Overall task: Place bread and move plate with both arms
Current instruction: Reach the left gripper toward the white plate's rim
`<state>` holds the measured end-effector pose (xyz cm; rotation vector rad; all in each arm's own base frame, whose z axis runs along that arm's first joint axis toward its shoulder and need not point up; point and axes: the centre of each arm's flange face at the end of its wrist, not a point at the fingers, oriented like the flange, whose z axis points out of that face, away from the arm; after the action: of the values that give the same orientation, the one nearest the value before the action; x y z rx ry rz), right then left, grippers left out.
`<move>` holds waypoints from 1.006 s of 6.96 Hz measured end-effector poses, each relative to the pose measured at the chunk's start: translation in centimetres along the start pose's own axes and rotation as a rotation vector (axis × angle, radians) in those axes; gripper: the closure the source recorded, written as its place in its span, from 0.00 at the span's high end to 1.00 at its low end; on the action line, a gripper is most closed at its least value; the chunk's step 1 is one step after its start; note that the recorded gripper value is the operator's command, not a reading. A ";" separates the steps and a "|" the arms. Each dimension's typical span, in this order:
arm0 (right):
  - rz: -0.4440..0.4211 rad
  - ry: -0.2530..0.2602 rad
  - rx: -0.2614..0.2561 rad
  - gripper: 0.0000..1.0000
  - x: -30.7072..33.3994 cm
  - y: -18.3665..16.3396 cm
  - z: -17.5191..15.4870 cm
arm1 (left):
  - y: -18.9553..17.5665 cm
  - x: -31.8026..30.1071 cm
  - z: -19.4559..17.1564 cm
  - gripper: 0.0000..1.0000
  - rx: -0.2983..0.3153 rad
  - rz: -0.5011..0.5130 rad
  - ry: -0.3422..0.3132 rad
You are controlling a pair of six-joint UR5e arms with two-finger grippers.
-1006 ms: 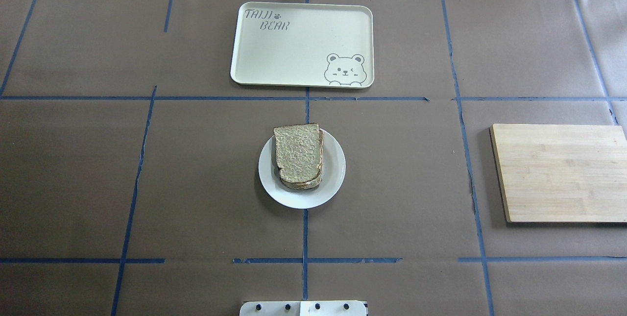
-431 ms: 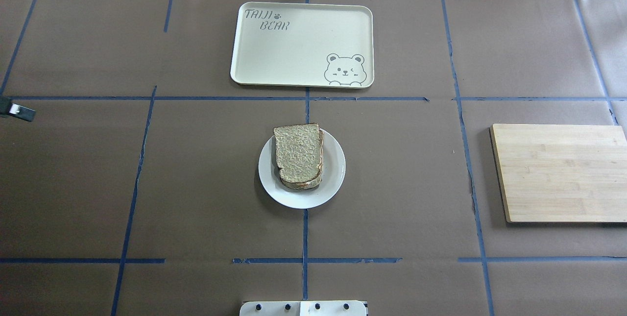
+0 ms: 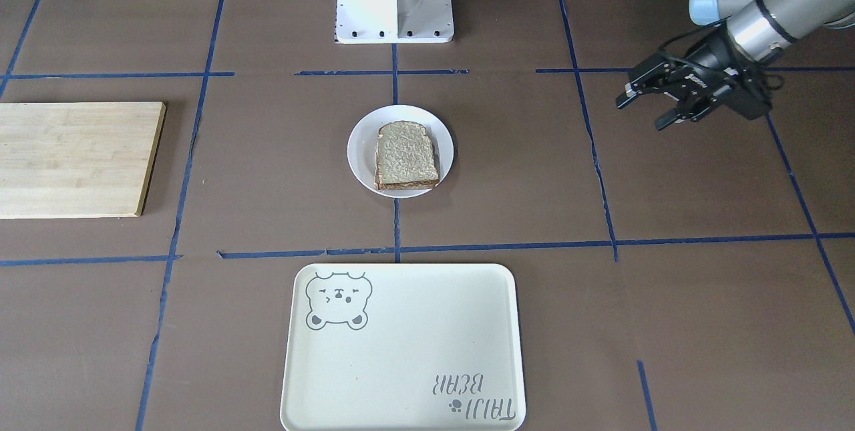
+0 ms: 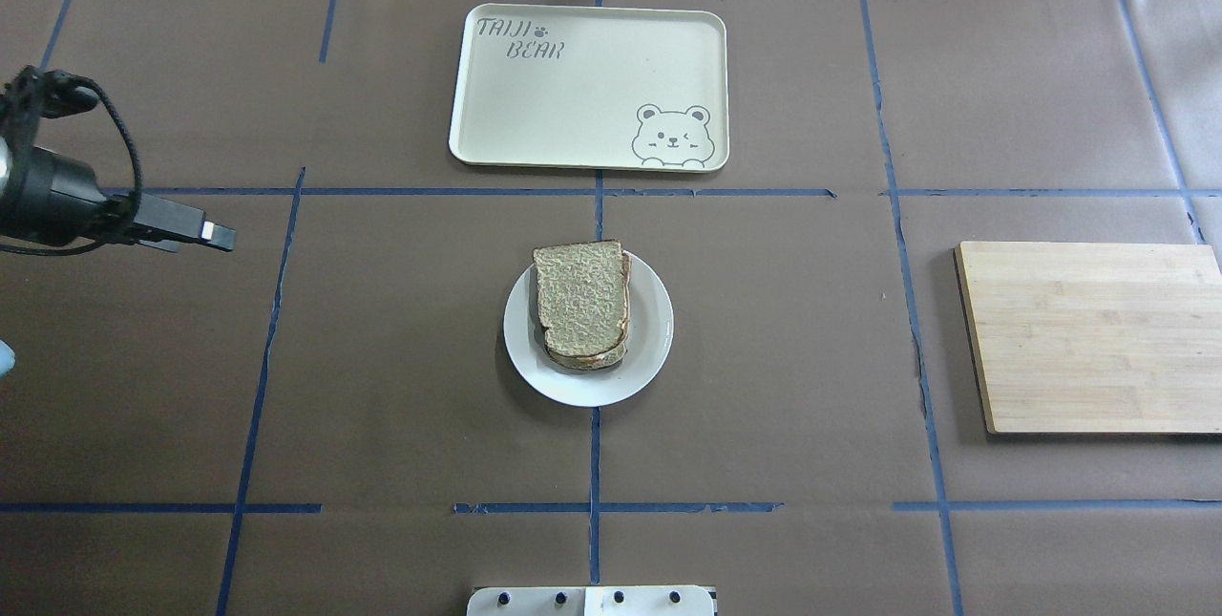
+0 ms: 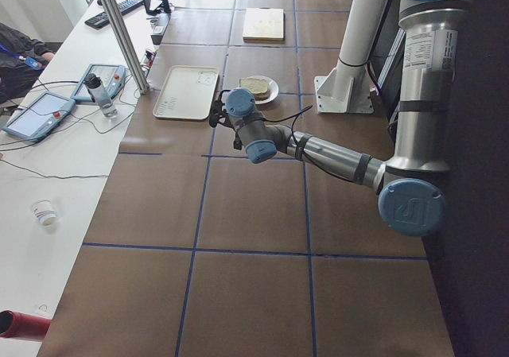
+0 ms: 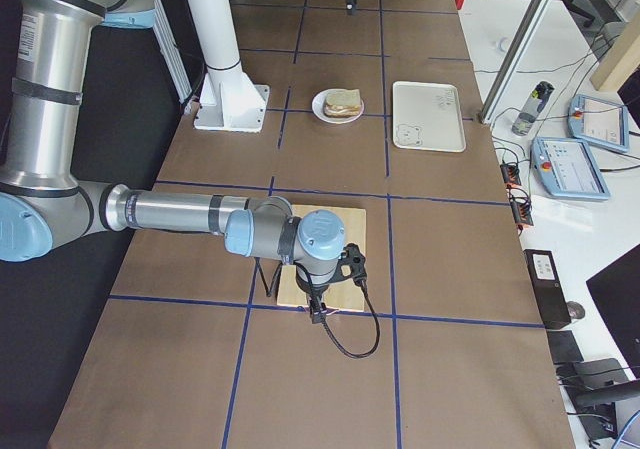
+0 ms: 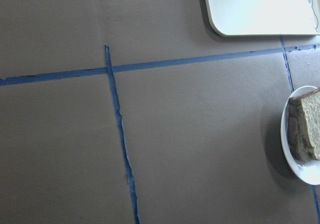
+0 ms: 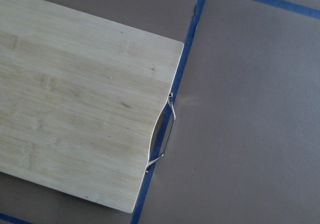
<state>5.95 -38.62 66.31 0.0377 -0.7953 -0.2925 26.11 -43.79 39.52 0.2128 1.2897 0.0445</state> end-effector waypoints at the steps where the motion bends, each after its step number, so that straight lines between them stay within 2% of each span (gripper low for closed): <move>1: -0.001 -0.001 0.001 1.00 0.0 0.0 0.0 | 0.9 3.4 4.2 1.00 0.063 -0.035 0.040; 2: -0.001 -0.001 0.001 1.00 0.0 0.0 0.0 | 2.2 6.3 8.6 1.00 0.138 -0.064 0.105; 3: 0.000 -0.001 0.001 1.00 0.0 0.0 0.0 | 3.7 8.6 12.2 1.00 0.185 -0.097 0.178; 5: 0.001 -0.002 0.000 1.00 0.0 0.0 0.1 | 5.2 12.7 17.2 0.99 0.204 -0.152 0.271; 6: 0.001 -0.003 0.000 1.00 0.0 0.0 0.1 | 6.2 14.0 19.1 0.90 0.205 -0.160 0.295; 7: 0.001 -0.003 0.000 1.00 0.0 0.0 0.1 | 7.4 14.6 20.4 0.86 0.202 -0.159 0.320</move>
<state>5.93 -38.59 66.39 0.0369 -0.7985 -0.2916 50.34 -37.01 32.36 0.2837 1.6280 -0.1952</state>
